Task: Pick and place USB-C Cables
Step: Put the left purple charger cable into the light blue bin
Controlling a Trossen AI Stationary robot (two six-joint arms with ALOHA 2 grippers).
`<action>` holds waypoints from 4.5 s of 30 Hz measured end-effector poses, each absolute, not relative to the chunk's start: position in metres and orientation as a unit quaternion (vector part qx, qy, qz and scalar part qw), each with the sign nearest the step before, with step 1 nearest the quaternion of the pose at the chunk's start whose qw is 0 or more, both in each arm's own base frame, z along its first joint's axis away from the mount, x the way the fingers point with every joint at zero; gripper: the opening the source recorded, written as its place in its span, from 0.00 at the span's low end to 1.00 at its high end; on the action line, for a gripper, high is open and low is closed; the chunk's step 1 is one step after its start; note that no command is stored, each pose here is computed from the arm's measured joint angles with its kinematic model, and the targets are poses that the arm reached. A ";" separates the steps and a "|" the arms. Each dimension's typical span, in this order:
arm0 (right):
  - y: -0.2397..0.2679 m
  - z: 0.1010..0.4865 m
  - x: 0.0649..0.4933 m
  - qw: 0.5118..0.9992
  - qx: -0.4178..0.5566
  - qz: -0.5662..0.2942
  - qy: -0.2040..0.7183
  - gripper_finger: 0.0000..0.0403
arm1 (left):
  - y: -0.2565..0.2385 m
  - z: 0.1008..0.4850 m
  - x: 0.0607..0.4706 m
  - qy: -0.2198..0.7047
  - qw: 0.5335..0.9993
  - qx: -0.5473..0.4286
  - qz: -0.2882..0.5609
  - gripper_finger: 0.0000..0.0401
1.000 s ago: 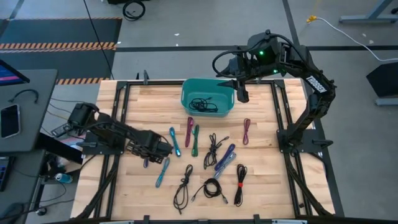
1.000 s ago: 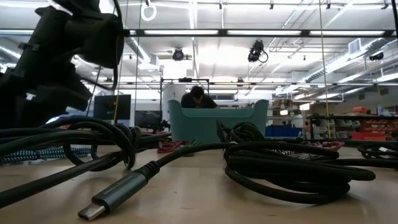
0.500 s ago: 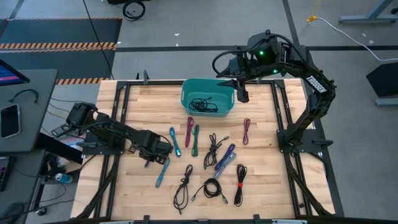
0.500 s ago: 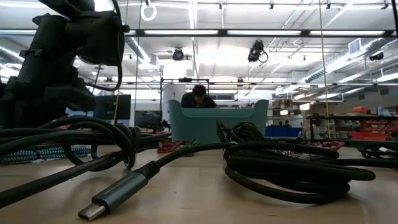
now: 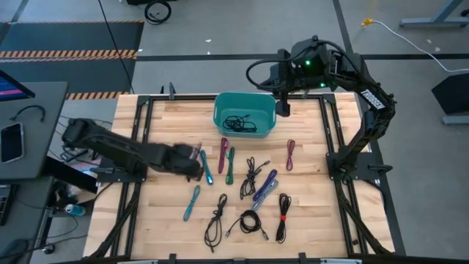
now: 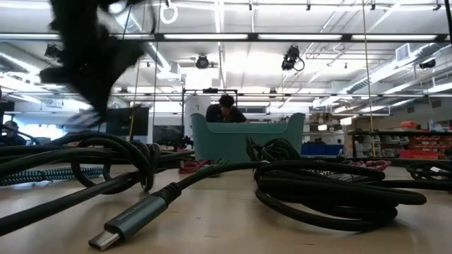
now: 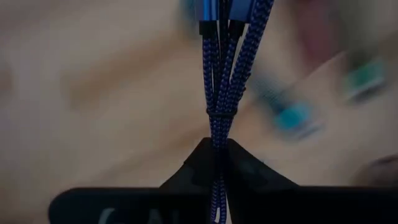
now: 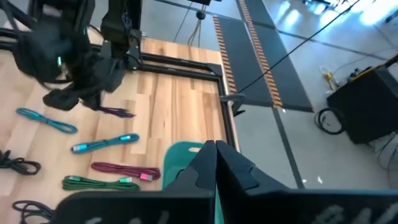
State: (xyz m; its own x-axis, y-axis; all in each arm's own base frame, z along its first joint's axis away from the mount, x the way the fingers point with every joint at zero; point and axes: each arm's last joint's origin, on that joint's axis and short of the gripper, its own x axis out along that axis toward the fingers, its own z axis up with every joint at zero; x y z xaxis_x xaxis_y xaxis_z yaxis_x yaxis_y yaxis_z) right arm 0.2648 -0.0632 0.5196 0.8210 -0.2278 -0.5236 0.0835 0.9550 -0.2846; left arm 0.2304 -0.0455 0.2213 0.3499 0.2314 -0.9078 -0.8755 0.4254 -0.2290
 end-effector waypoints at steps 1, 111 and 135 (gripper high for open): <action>-0.063 0.519 0.265 0.946 -0.120 -0.083 0.290 0.01 | -0.044 0.236 0.230 0.393 0.752 -0.370 0.379 0.05; -0.188 0.370 0.332 0.930 0.034 -0.058 0.362 0.06 | -0.044 0.418 0.218 0.100 0.968 -0.133 0.187 0.54; -0.224 0.234 0.358 0.793 0.076 0.004 0.605 0.06 | -0.044 0.417 0.218 0.102 0.968 -0.134 0.188 0.54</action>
